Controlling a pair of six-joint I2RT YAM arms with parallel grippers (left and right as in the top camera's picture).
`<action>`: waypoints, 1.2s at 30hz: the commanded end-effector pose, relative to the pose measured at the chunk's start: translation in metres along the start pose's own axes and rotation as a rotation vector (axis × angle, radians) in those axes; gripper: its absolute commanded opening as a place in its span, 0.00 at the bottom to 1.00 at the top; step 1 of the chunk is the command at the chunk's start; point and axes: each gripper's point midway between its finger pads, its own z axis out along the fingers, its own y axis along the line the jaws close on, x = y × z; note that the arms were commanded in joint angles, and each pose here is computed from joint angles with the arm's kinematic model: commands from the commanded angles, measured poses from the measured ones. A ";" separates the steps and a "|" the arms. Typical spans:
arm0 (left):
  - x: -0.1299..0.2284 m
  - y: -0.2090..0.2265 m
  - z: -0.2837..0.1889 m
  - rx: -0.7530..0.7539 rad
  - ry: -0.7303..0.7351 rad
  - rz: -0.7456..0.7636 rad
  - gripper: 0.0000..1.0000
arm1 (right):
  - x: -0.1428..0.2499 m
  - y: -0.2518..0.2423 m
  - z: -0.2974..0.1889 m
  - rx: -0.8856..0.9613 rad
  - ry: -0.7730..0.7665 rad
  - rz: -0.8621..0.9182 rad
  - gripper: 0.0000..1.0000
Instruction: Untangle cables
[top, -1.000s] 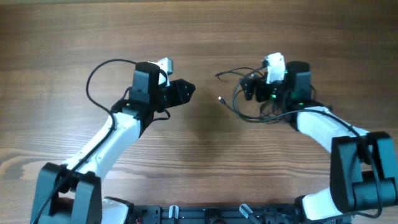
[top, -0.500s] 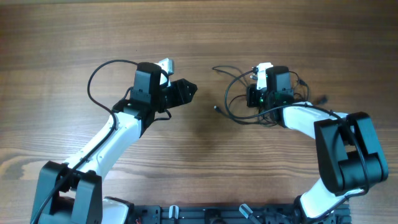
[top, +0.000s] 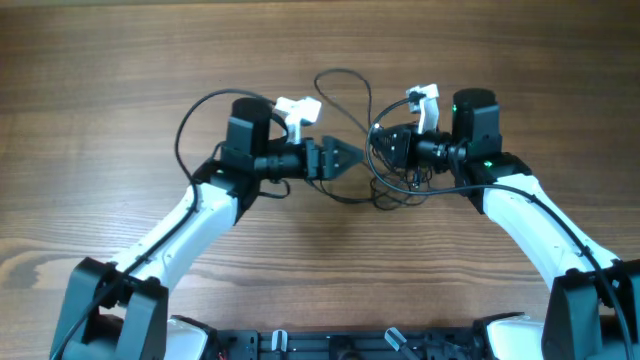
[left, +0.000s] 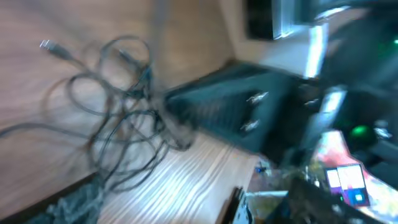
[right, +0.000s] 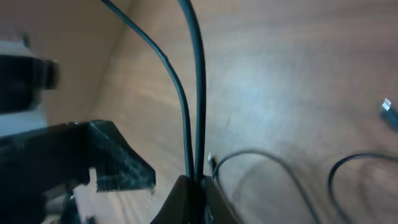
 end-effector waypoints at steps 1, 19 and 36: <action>-0.011 -0.002 0.004 -0.011 -0.047 0.033 0.95 | 0.014 0.014 -0.001 -0.072 0.063 -0.026 0.05; -0.051 0.057 -0.023 -0.266 -0.289 -0.225 0.04 | 0.014 0.006 -0.001 -0.037 0.062 -0.036 1.00; -0.066 0.106 -0.062 -0.399 -0.476 -0.559 0.04 | 0.137 -0.069 -0.009 0.433 0.328 0.280 0.72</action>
